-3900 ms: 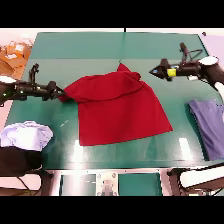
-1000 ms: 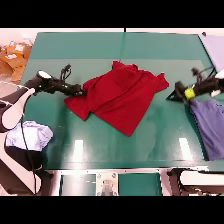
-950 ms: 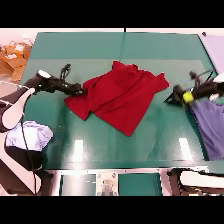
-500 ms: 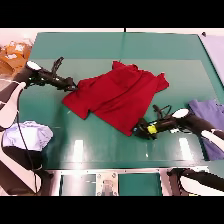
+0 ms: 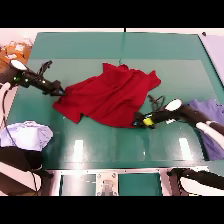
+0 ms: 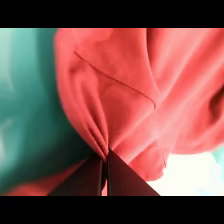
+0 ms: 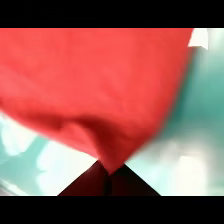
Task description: Fold the shirts.
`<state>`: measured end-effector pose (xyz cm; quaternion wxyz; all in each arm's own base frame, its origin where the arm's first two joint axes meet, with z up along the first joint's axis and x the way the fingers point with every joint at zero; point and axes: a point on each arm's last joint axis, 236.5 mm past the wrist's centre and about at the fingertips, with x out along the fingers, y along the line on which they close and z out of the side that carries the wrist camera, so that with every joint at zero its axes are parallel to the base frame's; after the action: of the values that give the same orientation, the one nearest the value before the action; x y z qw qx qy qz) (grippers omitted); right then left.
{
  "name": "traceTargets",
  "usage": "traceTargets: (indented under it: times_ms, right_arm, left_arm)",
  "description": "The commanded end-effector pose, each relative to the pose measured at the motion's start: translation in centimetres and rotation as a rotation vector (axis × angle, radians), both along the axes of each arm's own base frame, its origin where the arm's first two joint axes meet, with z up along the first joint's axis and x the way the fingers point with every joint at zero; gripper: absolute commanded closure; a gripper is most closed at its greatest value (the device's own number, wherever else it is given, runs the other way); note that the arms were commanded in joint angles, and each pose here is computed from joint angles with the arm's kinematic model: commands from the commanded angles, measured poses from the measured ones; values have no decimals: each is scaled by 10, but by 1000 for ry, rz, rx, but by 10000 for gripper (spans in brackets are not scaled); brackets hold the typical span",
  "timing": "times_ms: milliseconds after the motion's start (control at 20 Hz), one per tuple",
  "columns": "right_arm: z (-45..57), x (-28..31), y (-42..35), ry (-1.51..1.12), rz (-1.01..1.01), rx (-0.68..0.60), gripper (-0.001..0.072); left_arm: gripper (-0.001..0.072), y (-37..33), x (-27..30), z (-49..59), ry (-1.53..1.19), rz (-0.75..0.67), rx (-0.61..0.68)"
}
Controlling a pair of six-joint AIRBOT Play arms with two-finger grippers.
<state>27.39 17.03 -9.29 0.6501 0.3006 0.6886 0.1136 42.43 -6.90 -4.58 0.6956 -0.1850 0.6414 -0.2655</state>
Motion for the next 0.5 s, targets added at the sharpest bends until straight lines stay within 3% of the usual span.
traceTargets:
  times_ms: [0, 150, 250, 300, 350, 400, 450]
  right_arm:
    - [13, -5, -155, 89, -154, -351, 696]
    - [23, -18, -223, 155, -355, -334, 696]
    - [22, -23, -237, 153, -374, -332, 696]
    - [22, -23, -240, 146, -370, -332, 695]
    - [22, -23, -241, 139, -361, -334, 695]
    - [22, -22, -241, 131, -352, -336, 695]
    - [22, -21, -240, 127, -347, -333, 695]
  left_arm:
    - [683, -13, -77, -20, 166, -18, 23]
    - [682, -41, -136, -49, 255, -21, 41]
    - [681, -54, -154, -57, 281, -43, 40]
    - [575, -57, -158, -55, 291, -58, 37]
    - [212, -56, -157, -49, 297, -68, 30]
    - [168, -51, -150, -42, 289, -64, 23]
    - [173, -42, -136, -31, 262, -46, 16]
